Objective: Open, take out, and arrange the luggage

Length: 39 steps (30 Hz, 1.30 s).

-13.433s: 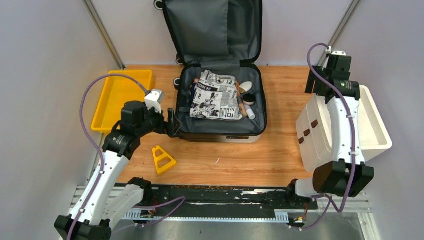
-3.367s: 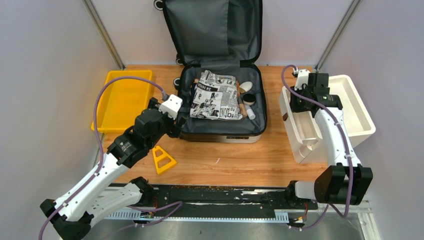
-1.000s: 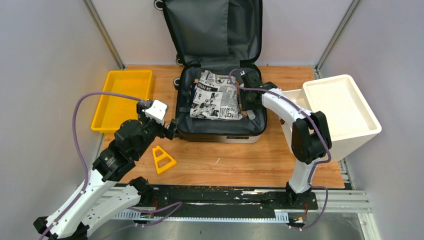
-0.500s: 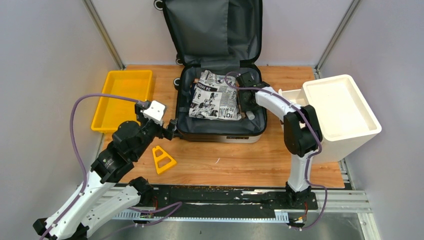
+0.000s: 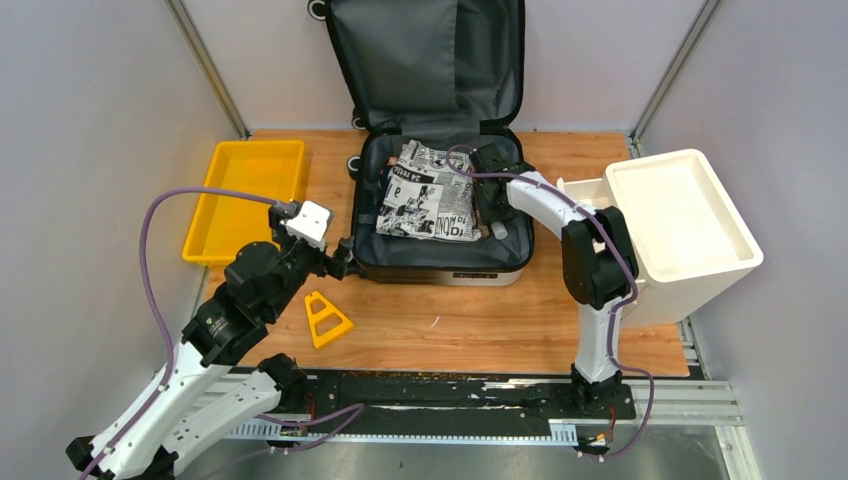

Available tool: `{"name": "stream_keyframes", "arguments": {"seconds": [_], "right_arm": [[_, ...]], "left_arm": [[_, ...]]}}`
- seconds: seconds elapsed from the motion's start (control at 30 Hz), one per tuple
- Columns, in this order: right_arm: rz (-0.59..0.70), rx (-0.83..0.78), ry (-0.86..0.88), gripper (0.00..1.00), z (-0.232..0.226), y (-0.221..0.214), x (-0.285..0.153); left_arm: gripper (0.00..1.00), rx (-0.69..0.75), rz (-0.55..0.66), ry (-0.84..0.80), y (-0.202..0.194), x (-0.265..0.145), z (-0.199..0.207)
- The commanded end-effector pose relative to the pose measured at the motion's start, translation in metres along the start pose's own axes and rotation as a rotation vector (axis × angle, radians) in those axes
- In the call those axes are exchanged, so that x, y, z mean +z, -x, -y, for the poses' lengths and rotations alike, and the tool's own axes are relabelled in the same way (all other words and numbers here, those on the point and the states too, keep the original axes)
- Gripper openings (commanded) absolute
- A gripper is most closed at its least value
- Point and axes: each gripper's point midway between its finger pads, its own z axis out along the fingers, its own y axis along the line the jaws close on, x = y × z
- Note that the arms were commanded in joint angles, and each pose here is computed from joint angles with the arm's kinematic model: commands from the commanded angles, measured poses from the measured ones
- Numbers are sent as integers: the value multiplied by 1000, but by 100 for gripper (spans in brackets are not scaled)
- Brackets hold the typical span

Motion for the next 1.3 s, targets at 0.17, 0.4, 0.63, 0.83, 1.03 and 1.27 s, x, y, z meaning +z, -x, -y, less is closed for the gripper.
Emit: {"name": "stream_keyframes", "arguments": {"seconds": [0.17, 0.4, 0.63, 0.83, 1.03, 1.27], "right_arm": [[19, 6, 10, 16, 3, 8, -23], [89, 30, 86, 15, 1, 12, -64], [158, 30, 131, 15, 5, 16, -100], [193, 56, 217, 15, -3, 14, -129], [238, 72, 278, 15, -6, 14, -154], [349, 84, 273, 14, 3, 37, -188]], "left_arm": [[100, 7, 36, 31, 9, 0, -7], [100, 5, 39, 29, 9, 0, -6], [100, 4, 41, 33, 9, 0, -7], [100, 6, 37, 37, 8, 0, -7], [100, 5, 42, 46, 9, -1, -9], [100, 6, 41, 51, 8, -2, -10]]}}
